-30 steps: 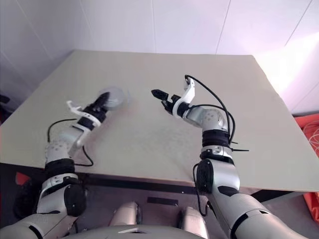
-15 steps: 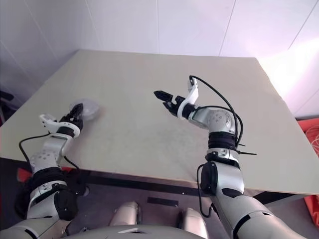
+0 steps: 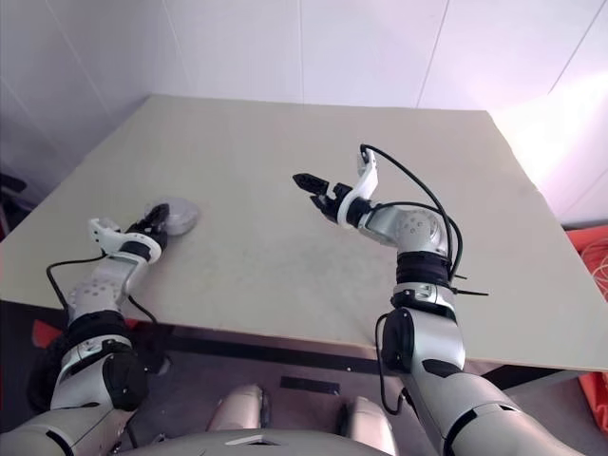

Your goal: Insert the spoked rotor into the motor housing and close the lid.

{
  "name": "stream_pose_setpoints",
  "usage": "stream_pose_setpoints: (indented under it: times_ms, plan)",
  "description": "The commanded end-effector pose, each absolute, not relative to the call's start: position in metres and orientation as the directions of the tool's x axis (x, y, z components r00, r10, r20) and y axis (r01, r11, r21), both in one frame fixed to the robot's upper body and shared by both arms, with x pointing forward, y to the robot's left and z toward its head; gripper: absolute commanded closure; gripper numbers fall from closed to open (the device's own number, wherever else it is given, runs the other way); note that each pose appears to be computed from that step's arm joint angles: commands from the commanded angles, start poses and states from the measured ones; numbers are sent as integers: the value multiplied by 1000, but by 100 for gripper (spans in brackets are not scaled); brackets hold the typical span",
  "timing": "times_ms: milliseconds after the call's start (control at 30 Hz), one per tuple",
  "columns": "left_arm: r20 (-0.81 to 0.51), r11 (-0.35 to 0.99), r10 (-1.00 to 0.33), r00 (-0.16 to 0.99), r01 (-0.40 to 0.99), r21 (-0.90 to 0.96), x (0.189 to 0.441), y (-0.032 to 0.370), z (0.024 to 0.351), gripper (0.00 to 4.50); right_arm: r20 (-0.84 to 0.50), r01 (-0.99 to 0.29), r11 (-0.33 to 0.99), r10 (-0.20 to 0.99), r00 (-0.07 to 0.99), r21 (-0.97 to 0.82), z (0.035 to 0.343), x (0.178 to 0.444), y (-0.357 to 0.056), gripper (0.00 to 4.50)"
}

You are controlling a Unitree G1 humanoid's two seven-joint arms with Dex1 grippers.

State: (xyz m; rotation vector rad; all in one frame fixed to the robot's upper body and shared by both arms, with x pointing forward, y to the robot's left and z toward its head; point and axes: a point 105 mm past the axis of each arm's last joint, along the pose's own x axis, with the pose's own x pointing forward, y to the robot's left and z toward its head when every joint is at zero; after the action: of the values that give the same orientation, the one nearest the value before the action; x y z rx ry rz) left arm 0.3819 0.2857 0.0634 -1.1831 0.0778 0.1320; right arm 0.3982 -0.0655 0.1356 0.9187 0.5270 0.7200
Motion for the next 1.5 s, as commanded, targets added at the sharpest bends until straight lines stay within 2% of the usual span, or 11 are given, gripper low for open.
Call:
stream_pose_setpoints:
  times_ms: [33,133,167,433,567,667,800,967,1100,1267,1500]
  plan:
    - [-42,417,134,990,-95,-904,386,304,90,110,-54,-374,398,742,668,838,151,401,-69,0]
    - [-104,442,259,960,-213,-871,382,325,81,12,-57,-374,401,743,667,836,151,401,-68,0]
    - [-144,446,312,939,-278,-851,379,335,74,5,-59,-373,402,742,667,836,150,402,-69,0]
    - [-386,387,676,628,-748,-540,328,406,29,5,-68,-372,404,748,660,836,149,402,-69,0]
    - [-331,419,745,579,-792,-444,322,418,40,5,-55,-402,412,751,658,818,151,401,-69,0]
    - [-206,532,746,633,-753,-387,336,414,65,5,-35,-485,479,736,676,732,152,401,-73,0]
    - [16,804,549,836,-523,-282,376,374,112,5,-51,-643,598,750,659,478,141,392,-77,0]
    - [202,997,59,978,-49,-55,405,285,160,5,-136,-793,600,799,586,108,122,373,-102,0]
    - [172,940,-340,924,341,29,399,208,166,5,-124,-826,563,817,563,-37,130,363,-132,0]
    - [60,775,-631,773,632,1,374,149,148,5,-173,-845,529,828,534,-81,130,352,-160,0]
    - [-36,656,-755,655,754,-39,354,114,124,5,-232,-817,567,785,575,-107,128,353,-181,0]
